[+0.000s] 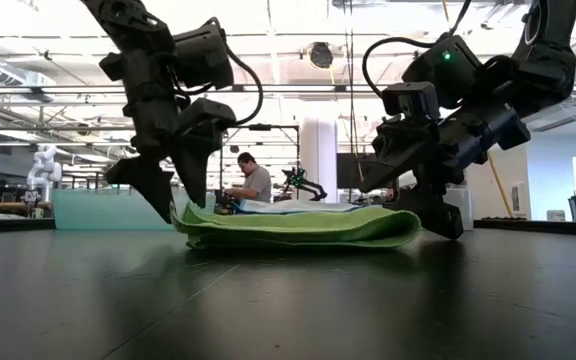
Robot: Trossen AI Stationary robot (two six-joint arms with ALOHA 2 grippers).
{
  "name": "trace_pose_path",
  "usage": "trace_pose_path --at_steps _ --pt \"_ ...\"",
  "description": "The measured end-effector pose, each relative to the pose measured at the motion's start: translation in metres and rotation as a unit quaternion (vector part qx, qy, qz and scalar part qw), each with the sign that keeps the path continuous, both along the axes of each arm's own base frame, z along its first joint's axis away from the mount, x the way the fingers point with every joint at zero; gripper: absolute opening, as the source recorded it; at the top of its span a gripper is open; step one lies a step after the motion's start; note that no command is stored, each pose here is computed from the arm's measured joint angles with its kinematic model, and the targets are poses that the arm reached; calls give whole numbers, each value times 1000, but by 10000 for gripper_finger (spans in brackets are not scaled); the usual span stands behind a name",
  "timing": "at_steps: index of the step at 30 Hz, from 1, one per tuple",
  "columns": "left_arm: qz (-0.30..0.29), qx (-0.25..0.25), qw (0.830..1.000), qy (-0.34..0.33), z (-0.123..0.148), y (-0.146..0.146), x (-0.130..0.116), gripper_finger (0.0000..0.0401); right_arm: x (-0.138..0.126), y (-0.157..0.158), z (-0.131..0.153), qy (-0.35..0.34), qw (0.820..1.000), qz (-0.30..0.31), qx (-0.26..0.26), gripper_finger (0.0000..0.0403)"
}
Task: Fold microfiber towels
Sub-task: Stack the folded green microfiber towel on top of the folded light blue microfiber towel
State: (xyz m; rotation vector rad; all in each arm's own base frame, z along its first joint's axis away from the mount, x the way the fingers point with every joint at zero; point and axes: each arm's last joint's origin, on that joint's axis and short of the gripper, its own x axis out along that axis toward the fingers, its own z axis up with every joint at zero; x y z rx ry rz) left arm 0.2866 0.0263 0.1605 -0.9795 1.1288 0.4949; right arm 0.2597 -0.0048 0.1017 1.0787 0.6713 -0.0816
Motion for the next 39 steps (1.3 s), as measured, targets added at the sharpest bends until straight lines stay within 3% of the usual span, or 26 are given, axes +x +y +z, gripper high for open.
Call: trace_pose_path --at_steps 9,13,21,29,34,37,39 --pt "15 17 1000 0 0 0 1 239 -3 -1 -5 30 999 -7 -8 201" --pt "15 16 999 -33 3 -2 7 239 -3 -1 -5 34 999 -13 -10 200" --pt "0 -6 1000 -9 -22 -12 17 239 -3 -1 -5 32 999 -15 -9 171" --pt "10 -4 1000 -27 -25 -12 22 239 -3 -1 -5 31 999 -17 -11 153" --pt "30 0 999 -24 -26 -13 22 234 -3 -2 -5 31 999 -25 -15 90" --pt "36 11 999 -31 -25 -16 24 202 -3 -2 -5 27 999 -22 -22 29" --pt "31 18 999 -38 -25 -19 25 166 -2 -2 -4 20 999 -15 -36 9"
